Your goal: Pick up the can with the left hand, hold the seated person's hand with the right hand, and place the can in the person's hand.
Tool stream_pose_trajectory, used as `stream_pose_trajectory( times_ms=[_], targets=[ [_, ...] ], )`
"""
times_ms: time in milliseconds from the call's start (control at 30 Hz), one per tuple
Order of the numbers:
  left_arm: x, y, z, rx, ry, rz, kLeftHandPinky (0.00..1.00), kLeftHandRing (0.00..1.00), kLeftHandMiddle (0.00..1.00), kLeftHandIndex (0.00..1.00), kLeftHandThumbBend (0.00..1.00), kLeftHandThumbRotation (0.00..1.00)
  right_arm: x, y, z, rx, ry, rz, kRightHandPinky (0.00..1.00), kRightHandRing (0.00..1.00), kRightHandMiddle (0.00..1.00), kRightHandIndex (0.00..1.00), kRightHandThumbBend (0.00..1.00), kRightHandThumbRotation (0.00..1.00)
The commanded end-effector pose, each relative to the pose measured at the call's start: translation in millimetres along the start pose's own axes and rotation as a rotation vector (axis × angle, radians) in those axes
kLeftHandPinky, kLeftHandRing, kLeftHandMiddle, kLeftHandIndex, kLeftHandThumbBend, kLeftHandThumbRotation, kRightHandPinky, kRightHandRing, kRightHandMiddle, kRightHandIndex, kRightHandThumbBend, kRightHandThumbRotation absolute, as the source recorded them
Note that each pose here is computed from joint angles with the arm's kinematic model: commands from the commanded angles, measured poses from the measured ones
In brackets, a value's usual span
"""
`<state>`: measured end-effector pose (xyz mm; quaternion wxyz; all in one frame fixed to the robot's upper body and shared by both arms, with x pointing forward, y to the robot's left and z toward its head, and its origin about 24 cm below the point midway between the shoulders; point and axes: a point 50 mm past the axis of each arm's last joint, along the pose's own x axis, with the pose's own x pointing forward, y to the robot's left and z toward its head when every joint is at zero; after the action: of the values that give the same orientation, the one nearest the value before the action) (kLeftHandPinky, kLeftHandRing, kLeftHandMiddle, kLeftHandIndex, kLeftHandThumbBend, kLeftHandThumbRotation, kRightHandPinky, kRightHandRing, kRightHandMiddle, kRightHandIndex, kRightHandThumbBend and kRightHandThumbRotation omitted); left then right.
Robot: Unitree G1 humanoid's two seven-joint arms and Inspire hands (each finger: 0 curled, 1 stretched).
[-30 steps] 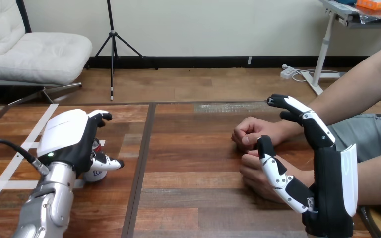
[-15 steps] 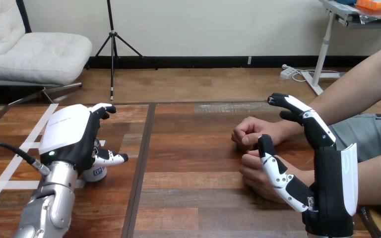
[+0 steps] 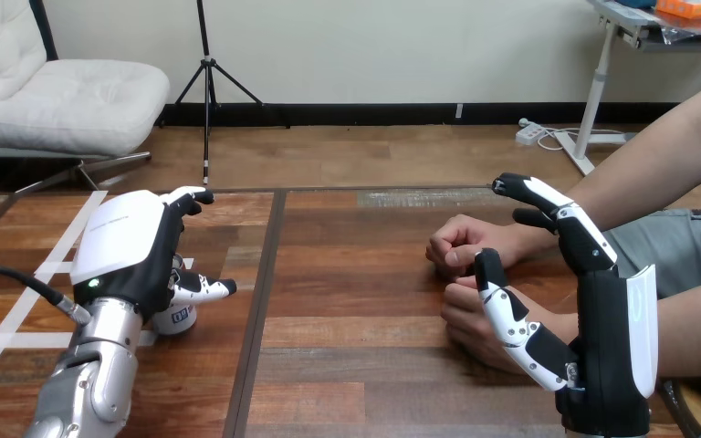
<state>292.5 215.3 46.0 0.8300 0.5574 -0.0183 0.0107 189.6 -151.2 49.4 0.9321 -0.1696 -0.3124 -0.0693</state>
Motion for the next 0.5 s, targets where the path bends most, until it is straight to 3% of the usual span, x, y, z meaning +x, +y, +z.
stream_pose_trajectory(
  times_ms=[0,467],
  targets=[
    [7.6,17.1,0.5,0.004,-0.019,0.075,0.6,0.71,0.78,0.79,0.76,0.1,17.7,1.7,3.6,0.009,-0.067,-0.023,0.7,0.78,0.78,0.72,0.32,0.27],
    [6.8,17.3,-1.1,0.002,-0.038,0.078,0.61,0.72,0.8,0.79,0.8,0.08,16.9,1.9,4.1,0.007,-0.065,-0.02,0.69,0.77,0.78,0.71,0.32,0.28]
  ],
)
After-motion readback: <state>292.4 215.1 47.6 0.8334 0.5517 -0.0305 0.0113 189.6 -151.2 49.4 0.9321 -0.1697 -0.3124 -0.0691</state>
